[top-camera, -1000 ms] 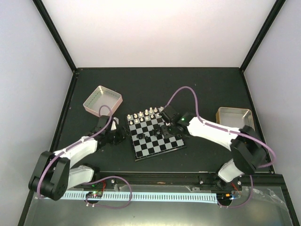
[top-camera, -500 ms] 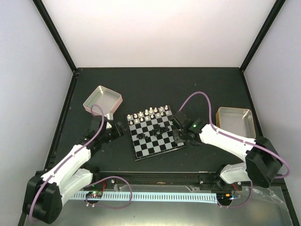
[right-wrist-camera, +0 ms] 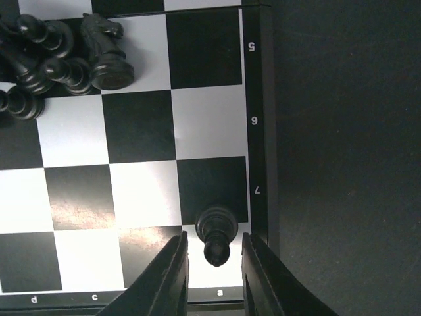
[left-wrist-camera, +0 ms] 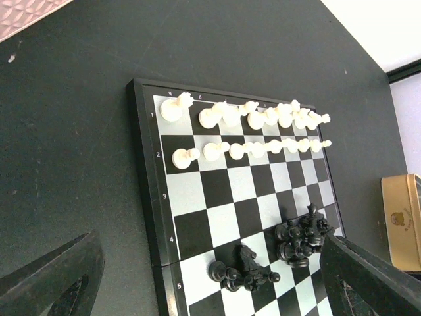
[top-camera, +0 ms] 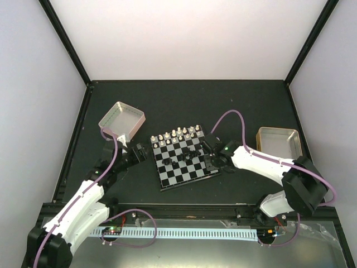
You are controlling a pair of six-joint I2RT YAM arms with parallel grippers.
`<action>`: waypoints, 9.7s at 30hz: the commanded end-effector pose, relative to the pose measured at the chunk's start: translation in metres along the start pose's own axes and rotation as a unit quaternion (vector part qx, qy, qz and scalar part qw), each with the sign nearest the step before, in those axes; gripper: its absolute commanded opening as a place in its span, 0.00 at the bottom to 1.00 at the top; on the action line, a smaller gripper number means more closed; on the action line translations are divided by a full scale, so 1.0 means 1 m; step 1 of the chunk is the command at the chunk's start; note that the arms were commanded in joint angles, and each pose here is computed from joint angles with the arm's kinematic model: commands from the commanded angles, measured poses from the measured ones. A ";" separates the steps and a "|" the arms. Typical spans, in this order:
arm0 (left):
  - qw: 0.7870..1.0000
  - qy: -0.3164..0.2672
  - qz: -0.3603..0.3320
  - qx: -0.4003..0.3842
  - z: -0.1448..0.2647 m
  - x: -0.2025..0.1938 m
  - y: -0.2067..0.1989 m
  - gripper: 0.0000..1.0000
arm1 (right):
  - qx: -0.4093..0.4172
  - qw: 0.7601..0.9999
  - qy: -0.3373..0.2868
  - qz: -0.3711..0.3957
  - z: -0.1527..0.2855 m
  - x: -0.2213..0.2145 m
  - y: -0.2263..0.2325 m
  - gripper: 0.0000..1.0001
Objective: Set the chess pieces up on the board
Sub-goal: Place the chess piece on the chessboard, then pick up the chess piece from the chessboard, then place the chess piece on the chessboard, then pick up the chess piece from the chessboard, then place the chess piece on the chessboard, then adjust the chess piece on the chessboard, then pick up the chess piece from the chessboard.
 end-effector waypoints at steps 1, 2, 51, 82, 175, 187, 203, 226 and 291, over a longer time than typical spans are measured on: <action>1.000 -0.009 -0.004 0.004 0.000 0.002 0.001 0.92 | -0.007 1.000 -0.006 -0.007 -0.001 0.003 -0.002 0.26; 1.000 -0.007 -0.003 0.005 0.000 0.002 0.001 0.92 | -0.005 1.000 -0.007 -0.007 0.000 0.004 -0.002 0.28; 1.000 -0.024 0.002 -0.018 0.007 0.003 -0.003 0.91 | 0.125 0.988 0.006 0.086 0.020 0.001 0.074 0.31; 0.996 -0.018 -0.047 -0.069 0.014 0.005 -0.026 0.92 | 0.010 0.997 -0.029 0.063 -0.025 0.076 0.037 0.24; 0.949 0.232 -0.037 -0.211 -0.003 -0.047 -0.151 0.02 | 0.308 0.882 -0.299 0.196 0.128 0.065 0.092 0.52; 0.973 0.116 -0.199 0.001 -0.001 -0.082 -0.067 0.02 | 0.229 0.928 -0.294 -0.010 0.117 0.047 0.038 0.66; 0.943 0.145 -0.249 0.168 -0.032 -0.145 -0.023 0.01 | 0.217 0.943 -0.251 -0.018 0.090 0.034 0.037 0.66; 0.953 0.251 -0.127 0.109 0.001 -0.126 -0.051 0.54 | 0.196 0.947 -0.245 -0.075 0.084 0.033 0.026 0.67; 0.992 0.044 -0.122 0.012 0.002 -0.024 -0.081 0.51 | 0.085 0.993 -0.081 0.022 0.023 0.039 0.036 0.59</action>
Point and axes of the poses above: each gripper's point midway between its finger pads, its own z axis back along the fingers, its own y axis along the line the jaws close on, x = y × z, the point moved 3 cm from there along z, back along the fingers, and after that the axes turned 6 degrees about z, right-handed, at the moved point
